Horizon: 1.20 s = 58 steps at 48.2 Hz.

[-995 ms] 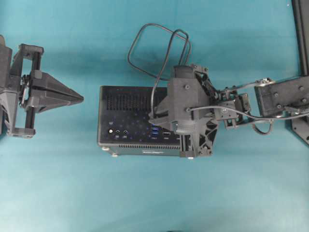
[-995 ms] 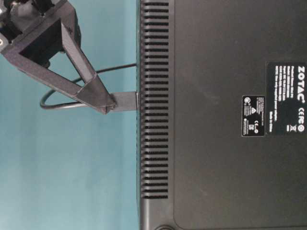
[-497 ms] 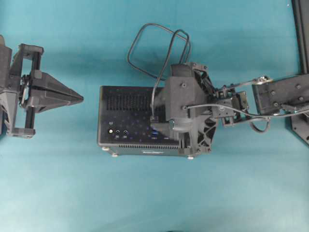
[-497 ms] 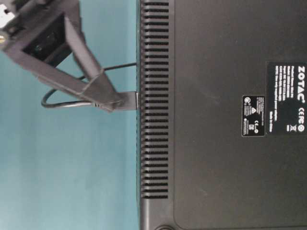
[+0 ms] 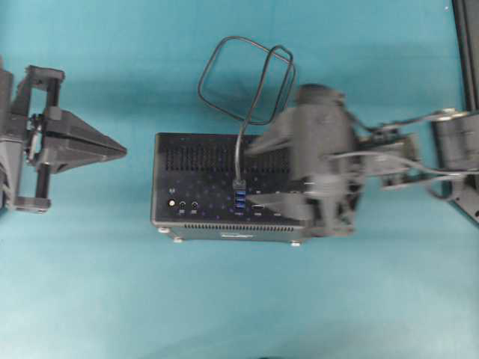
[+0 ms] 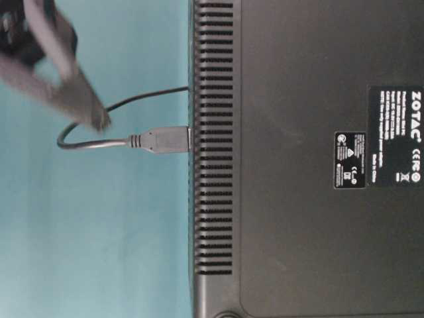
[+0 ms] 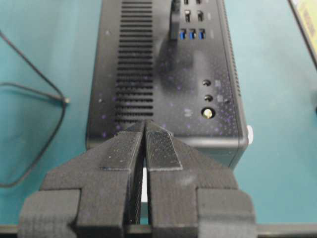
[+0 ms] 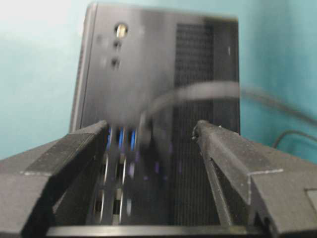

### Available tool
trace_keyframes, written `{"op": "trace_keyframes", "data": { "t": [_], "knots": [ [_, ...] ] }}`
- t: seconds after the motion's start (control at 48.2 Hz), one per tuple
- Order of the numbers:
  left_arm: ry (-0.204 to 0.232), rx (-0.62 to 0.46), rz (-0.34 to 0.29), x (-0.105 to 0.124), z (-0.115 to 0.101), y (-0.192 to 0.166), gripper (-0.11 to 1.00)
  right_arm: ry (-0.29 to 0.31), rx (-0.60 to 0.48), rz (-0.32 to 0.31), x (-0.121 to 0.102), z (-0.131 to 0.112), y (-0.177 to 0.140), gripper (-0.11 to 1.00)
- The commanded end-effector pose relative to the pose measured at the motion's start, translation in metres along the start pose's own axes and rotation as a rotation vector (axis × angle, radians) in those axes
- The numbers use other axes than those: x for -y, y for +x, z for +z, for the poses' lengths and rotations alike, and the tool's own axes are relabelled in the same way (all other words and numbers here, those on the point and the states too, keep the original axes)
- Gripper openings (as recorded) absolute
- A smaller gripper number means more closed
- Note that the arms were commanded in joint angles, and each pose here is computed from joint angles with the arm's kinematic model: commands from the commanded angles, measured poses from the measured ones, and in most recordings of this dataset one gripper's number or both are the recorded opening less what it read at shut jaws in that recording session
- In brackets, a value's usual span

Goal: Insert the USB into the PC box with both arms.

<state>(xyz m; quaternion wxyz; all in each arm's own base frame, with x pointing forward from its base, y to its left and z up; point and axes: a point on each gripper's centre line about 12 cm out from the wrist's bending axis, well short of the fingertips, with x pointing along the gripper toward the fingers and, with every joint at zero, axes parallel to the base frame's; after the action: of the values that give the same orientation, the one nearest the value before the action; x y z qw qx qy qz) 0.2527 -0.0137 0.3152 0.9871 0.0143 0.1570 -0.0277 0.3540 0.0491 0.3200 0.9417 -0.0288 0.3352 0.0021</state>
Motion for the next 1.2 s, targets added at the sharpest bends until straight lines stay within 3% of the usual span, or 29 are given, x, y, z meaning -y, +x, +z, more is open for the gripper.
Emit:
{"op": "trace_keyframes", "data": {
  "t": [0.0,0.622,1.016,1.181],
  "knots": [
    [0.003,0.043,-0.005,0.001,0.012,-0.006,0.00,0.013,0.044,0.014,-0.002,0.004,-0.017,0.80],
    [0.002,0.093,-0.028,0.007,0.009,-0.026,0.00,0.013,0.076,0.028,0.001,-0.016,-0.039,0.80],
    [0.040,0.128,-0.026,0.007,0.006,-0.041,0.00,0.143,0.161,0.068,0.004,-0.040,-0.062,0.80],
    [0.055,0.147,-0.025,0.007,0.006,-0.047,0.00,0.156,0.209,0.089,0.005,-0.051,-0.070,0.80]
  ]
}}
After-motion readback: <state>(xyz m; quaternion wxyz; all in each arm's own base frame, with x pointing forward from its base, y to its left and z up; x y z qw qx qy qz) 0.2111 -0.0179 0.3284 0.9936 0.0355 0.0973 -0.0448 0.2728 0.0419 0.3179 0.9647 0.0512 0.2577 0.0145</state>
